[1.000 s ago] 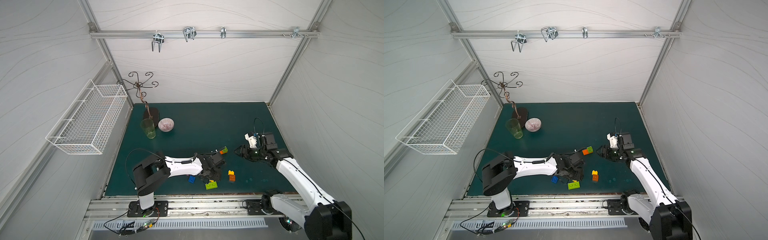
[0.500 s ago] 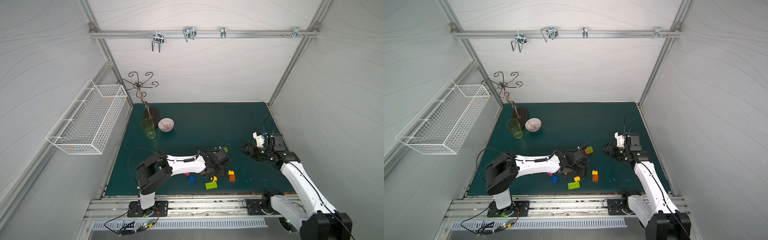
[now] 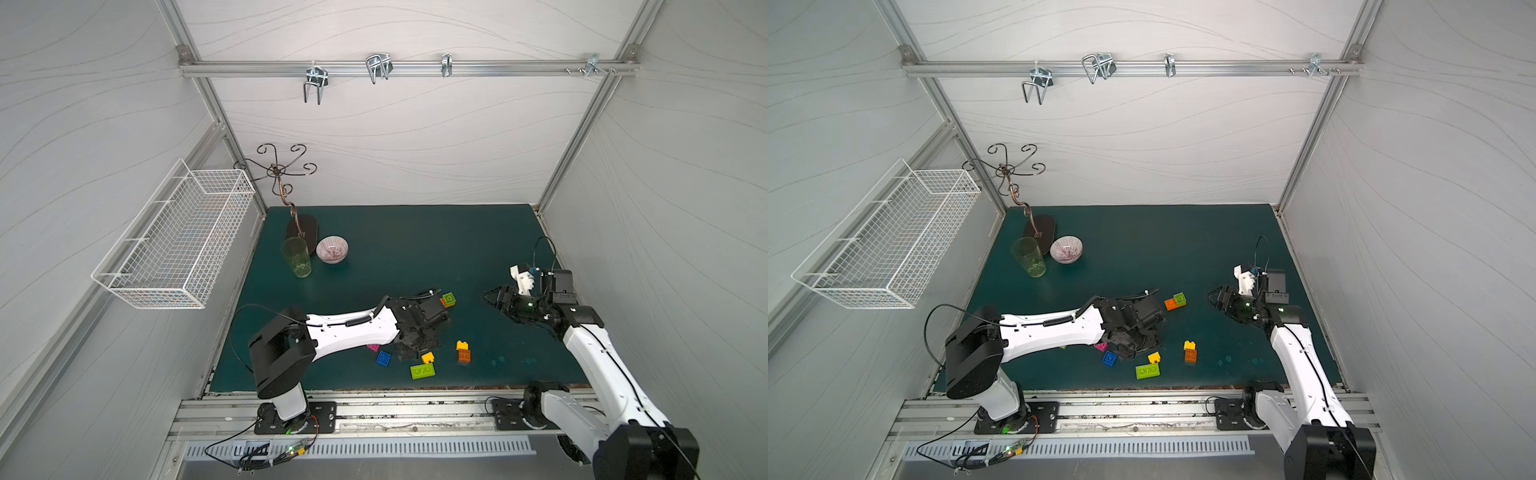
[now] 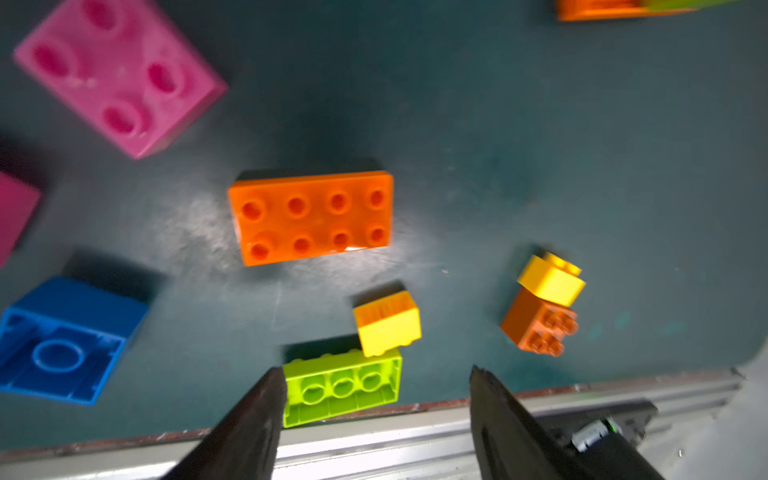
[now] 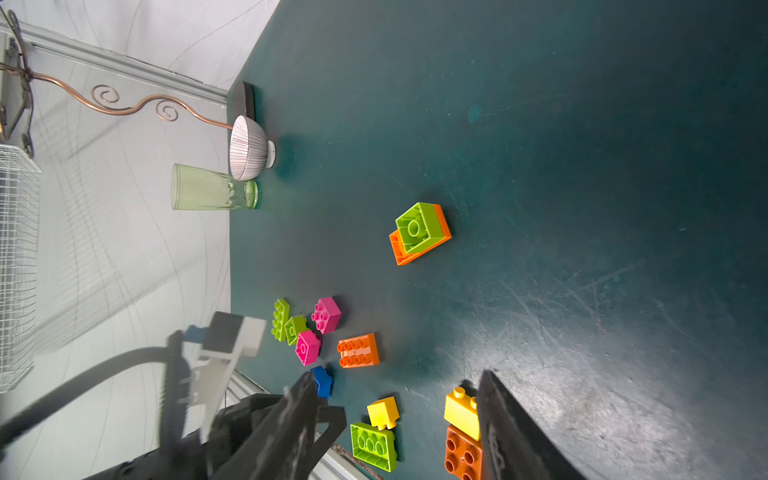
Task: Assemble the letter p with lego
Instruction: Pick up the lego brick from the center of the board.
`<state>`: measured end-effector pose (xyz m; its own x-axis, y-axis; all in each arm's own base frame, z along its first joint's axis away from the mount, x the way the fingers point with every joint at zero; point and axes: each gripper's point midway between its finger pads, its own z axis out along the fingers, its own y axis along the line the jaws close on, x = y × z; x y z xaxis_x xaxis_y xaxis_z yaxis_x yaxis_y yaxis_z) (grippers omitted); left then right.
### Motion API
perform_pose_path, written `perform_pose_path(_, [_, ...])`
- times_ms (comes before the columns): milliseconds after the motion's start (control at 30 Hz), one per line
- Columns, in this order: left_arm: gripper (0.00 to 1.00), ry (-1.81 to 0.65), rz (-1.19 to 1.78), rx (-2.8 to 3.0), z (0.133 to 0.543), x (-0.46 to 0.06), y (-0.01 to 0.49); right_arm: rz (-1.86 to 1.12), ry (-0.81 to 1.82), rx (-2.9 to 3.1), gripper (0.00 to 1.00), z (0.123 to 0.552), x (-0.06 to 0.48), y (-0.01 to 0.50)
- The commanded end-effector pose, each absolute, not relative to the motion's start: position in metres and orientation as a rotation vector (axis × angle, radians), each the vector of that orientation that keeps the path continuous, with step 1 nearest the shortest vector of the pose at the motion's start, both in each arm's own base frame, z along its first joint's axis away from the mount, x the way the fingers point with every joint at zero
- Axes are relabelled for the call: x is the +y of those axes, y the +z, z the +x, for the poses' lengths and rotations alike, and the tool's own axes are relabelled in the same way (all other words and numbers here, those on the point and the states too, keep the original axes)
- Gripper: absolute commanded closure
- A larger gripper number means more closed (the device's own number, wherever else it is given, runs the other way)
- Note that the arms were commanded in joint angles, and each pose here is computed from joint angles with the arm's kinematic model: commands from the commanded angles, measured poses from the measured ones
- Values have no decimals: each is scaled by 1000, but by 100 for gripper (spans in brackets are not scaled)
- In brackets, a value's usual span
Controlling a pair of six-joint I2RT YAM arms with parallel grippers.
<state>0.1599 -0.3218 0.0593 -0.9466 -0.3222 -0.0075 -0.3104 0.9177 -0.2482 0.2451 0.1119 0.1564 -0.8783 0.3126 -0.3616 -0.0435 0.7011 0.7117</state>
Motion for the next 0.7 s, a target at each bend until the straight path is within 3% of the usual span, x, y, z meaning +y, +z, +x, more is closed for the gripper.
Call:
perform_pose_path(0, [27, -371, -705, 3028, 163, -333, 68, 198, 1081, 2436, 38, 244, 115, 157])
perform_pose_path(433, [20, -96, -757, 3142, 154, -351, 41, 180, 1095, 2421, 38, 243, 117, 159])
perform_pose_path(667, [26, -80, -804, 3168, 151, -356, 23, 173, 1114, 2414, 38, 242, 118, 160])
